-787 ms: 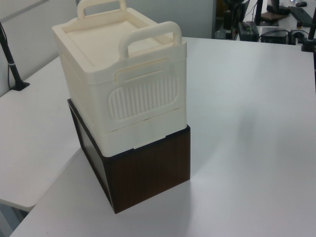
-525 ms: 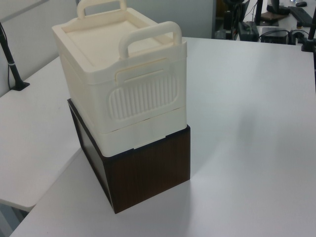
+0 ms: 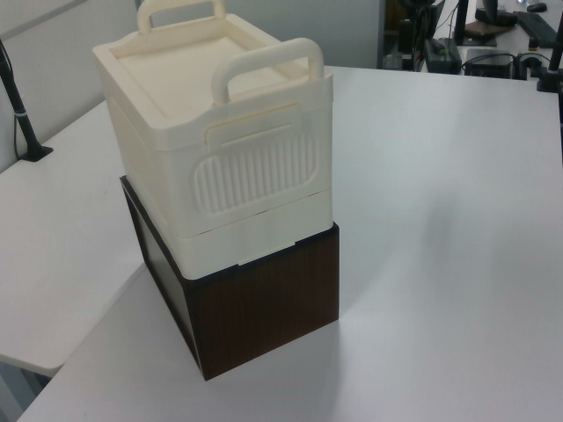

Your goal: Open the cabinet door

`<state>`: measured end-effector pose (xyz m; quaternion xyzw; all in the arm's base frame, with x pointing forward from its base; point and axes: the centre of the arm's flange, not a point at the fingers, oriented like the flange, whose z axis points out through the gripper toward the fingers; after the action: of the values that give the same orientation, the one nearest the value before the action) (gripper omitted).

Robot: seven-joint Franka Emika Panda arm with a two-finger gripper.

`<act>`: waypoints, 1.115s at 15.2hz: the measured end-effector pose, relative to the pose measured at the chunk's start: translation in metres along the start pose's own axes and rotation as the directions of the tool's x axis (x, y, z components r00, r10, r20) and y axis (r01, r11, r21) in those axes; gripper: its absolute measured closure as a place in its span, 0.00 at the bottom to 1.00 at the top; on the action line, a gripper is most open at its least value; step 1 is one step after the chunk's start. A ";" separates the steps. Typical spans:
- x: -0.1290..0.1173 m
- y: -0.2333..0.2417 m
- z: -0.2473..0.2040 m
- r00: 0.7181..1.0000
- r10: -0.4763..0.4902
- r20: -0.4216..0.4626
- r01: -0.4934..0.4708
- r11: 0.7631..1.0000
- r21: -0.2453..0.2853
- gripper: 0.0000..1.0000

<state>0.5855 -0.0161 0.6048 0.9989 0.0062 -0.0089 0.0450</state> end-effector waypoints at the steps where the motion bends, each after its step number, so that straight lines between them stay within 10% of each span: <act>1: 0.000 0.000 0.000 1.000 0.000 0.000 0.000 1.000 0.000 0.00; 12: 0.001 -0.082 -0.018 0.988 -0.140 -0.059 0.142 0.989 0.039 0.00; 17: -0.007 -0.172 -0.041 0.932 -0.311 -0.185 0.334 0.936 0.110 0.00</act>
<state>0.5769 0.1592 0.6303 0.9822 0.1736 0.0658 -0.0276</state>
